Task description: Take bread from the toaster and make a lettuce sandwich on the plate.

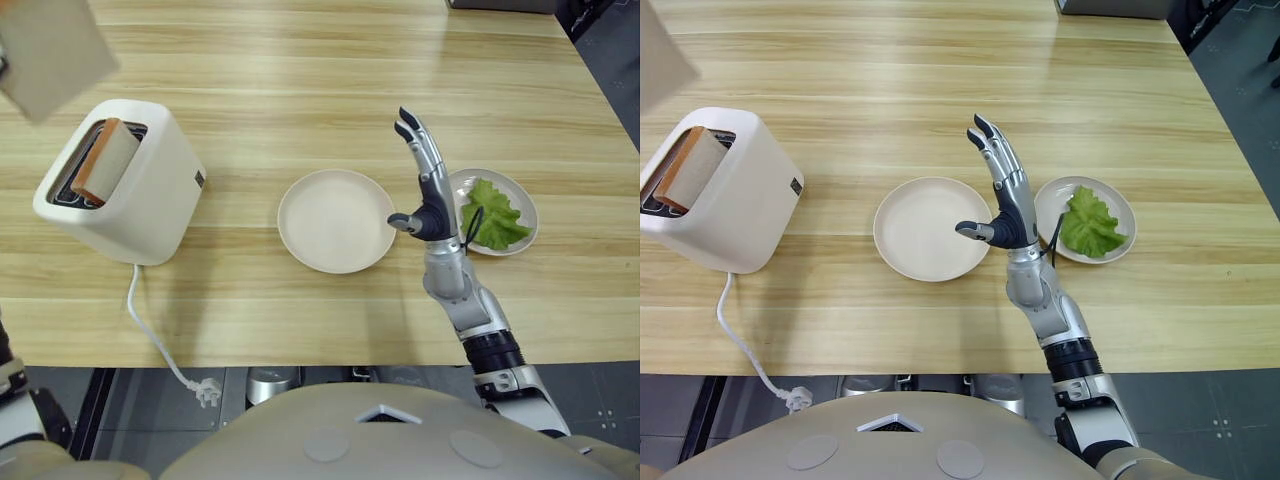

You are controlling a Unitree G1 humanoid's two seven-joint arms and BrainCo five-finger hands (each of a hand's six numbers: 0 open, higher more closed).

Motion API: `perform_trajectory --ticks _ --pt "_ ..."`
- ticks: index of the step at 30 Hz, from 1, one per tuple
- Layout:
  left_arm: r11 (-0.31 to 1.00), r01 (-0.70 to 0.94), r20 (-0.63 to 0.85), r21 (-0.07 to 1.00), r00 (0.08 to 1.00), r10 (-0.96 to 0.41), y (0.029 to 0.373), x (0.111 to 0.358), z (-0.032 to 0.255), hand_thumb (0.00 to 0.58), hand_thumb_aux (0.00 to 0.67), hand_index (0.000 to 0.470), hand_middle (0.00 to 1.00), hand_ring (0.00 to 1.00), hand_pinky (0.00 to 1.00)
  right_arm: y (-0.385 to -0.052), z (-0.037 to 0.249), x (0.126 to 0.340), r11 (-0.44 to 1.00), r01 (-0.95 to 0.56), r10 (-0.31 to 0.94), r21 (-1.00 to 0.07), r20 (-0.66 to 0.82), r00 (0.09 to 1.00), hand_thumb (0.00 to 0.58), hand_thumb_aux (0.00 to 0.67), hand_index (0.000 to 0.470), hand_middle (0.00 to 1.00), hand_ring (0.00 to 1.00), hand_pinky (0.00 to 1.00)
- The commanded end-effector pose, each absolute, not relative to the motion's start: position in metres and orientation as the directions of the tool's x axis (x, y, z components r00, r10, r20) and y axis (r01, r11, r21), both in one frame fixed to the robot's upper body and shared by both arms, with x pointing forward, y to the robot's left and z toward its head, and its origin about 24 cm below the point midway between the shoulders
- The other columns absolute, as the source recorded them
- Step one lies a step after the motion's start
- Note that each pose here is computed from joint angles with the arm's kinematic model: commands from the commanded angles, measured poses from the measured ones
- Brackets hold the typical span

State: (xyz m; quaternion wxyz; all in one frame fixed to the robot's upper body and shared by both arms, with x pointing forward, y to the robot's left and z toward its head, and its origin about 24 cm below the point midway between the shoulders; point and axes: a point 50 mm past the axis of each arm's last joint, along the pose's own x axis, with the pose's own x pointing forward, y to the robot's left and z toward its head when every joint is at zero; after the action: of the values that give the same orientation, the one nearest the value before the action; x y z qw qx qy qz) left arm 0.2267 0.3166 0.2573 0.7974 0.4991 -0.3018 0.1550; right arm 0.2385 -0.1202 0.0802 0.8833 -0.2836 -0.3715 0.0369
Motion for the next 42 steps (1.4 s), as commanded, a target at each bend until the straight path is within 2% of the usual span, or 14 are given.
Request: perform_trajectory --ticks 1,7,13,17,27,28,29,30,31,32,37,38,39,42 --pt "0.652 -0.293 0.519 0.699 0.835 -0.182 0.269 0.245 0.225 0.58 0.67 0.46 1.0 1.0 1.0 -0.13 0.083 0.246 0.837 0.166 0.251 -0.521 0.635 0.731 0.0 0.0 0.0 0.0 0.0 0.0" --pt "0.794 0.178 0.265 0.582 0.881 -0.392 0.195 0.262 0.146 0.58 0.67 0.46 1.0 1.0 1.0 -0.171 0.08 0.271 0.612 0.203 0.331 -0.764 0.481 0.811 0.0 0.0 0.0 0.0 0.0 0.0" --pt "0.744 0.479 0.069 0.465 0.819 -0.57 0.14 0.269 0.079 0.58 0.67 0.46 1.0 1.0 1.0 -0.249 0.051 0.294 0.203 0.135 0.207 -0.97 0.177 0.962 0.0 0.0 0.0 0.0 0.0 0.0" --pt "0.707 0.536 0.013 0.461 0.793 -0.61 0.127 0.277 0.056 0.58 0.67 0.46 1.0 1.0 1.0 -0.288 0.04 0.291 -0.075 0.066 0.149 -0.995 0.054 0.987 0.0 0.0 0.0 0.0 0.0 0.0" --pt "0.628 0.577 -0.152 0.523 0.788 -0.597 0.131 0.291 0.016 0.58 0.67 0.46 1.0 1.0 1.0 -0.328 0.03 0.284 -0.271 -0.042 0.044 -0.962 -0.055 0.998 0.0 0.0 0.0 0.0 0.0 0.0" --pt "0.616 0.576 -0.168 0.538 0.789 -0.591 0.132 0.293 0.012 0.58 0.67 0.46 0.8 0.8 0.8 -0.329 0.03 0.284 -0.274 -0.043 0.04 -0.961 -0.056 0.998 0.0 0.0 0.0 0.0 0.0 0.0" --pt "0.603 0.57 -0.18 0.558 0.792 -0.583 0.132 0.294 0.009 0.491 0.407 0.28 0.0 0.0 0.0 -0.329 0.029 0.284 -0.273 -0.043 0.037 -0.961 -0.055 0.998 0.0 0.0 0.0 0.0 0.0 0.0" --pt "0.592 0.561 -0.185 0.579 0.798 -0.574 0.133 0.295 0.007 0.301 0.205 0.141 0.0 0.0 0.0 -0.329 0.029 0.284 -0.277 -0.046 0.035 -0.96 -0.058 0.998 0.0 0.0 0.0 0.0 0.0 0.0" --pt "0.591 0.546 -0.182 0.593 0.807 -0.563 0.134 0.296 0.007 0.0 0.0 0.0 0.0 0.0 0.0 -0.329 0.028 0.284 -0.287 -0.049 0.035 -0.957 -0.062 0.997 0.0 0.0 0.0 0.0 0.0 0.0" --pt "0.599 0.53 -0.171 0.6 0.817 -0.551 0.136 0.298 0.007 0.0 0.0 0.0 0.0 0.0 0.0 -0.329 0.027 0.285 -0.297 -0.055 0.034 -0.953 -0.068 0.997 0.023 0.013 0.009 0.0 0.0 0.0" --pt "0.626 0.444 -0.105 0.641 0.859 -0.501 0.147 0.302 0.017 0.0 0.0 0.0 0.0 0.0 0.0 -0.328 0.021 0.284 -0.324 -0.088 0.034 -0.942 -0.104 0.994 0.5 0.42 0.289 0.0 0.0 0.0" --pt "0.631 0.422 -0.087 0.651 0.868 -0.49 0.152 0.301 0.021 0.0 0.0 0.0 0.0 0.0 0.0 -0.328 0.02 0.284 -0.328 -0.094 0.036 -0.94 -0.112 0.993 0.571 0.589 0.404 0.0 0.0 0.0" --pt "0.637 0.397 -0.066 0.661 0.876 -0.477 0.157 0.3 0.025 0.0 0.0 0.0 0.0 0.0 0.0 -0.327 0.019 0.284 -0.329 -0.097 0.038 -0.939 -0.116 0.993 0.58 0.67 0.46 0.0 0.0 0.0" --pt "0.654 0.325 -0.003 0.683 0.897 -0.442 0.171 0.297 0.04 0.0 0.0 0.0 0.0 0.0 0.0 -0.324 0.018 0.284 -0.287 -0.095 0.045 -0.953 -0.112 0.993 0.58 0.67 0.46 0.0 0.0 0.0"
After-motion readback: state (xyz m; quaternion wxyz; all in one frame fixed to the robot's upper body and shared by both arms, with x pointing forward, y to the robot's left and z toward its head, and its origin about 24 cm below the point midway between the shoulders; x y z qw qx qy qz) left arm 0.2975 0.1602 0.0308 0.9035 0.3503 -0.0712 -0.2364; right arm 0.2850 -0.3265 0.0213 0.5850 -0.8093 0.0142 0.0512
